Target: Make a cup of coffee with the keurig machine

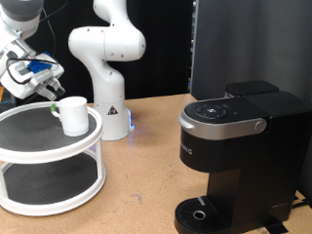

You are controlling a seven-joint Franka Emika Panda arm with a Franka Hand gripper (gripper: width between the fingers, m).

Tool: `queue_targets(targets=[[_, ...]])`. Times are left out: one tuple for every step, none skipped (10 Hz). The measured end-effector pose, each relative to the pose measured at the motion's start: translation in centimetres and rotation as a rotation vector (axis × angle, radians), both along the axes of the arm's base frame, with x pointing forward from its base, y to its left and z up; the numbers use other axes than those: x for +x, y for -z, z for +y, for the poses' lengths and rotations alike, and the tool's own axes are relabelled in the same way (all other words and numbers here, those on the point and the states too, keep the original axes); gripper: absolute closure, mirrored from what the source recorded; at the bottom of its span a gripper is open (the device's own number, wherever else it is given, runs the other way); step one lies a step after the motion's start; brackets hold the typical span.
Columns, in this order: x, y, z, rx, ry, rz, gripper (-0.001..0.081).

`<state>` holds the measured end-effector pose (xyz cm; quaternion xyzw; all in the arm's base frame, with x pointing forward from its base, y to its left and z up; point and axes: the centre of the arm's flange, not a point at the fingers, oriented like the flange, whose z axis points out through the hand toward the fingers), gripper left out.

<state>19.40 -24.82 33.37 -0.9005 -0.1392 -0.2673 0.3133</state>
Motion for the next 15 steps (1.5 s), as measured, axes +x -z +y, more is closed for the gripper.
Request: queue_targets(targets=[[0.0, 0.2, -0.1, 0.003, 0.006, -0.010, 0.0448], [0.0, 0.4, -0.2, 0.007, 0.011, -0.018, 0.0448], [0.0, 0.7, -0.4, 0.008, 0.015, -0.023, 0.0311], [0.0, 0.9, -0.5, 0.003, 0.020, -0.027, 0.0137], [0.1, 1.3, -0.5, -0.002, 0.027, -0.031, 0.0137], [0.1, 1.8, -0.4, -0.009, 0.036, -0.034, 0.0030], [0.2, 2.4, -0.3, -0.014, 0.045, -0.033, 0.0030], [0.3, 2.8, -0.2, -0.016, 0.051, -0.034, 0.0005], [0.4, 3.2, 0.0, -0.008, 0.053, -0.036, 0.0005], [0.4, 3.5, 0.1, 0.002, 0.057, -0.039, -0.0001], [0.3, 3.8, 0.1, 0.009, 0.060, -0.042, -0.0001], [0.2, 4.0, 0.1, 0.012, 0.061, -0.043, -0.0001], [0.1, 4.2, 0.1, 0.014, 0.061, -0.047, -0.0002], [0.0, 4.3, 0.1, 0.015, 0.061, -0.054, 0.0127], [-0.1, 4.4, 0.1, 0.016, 0.061, -0.060, 0.0265]])
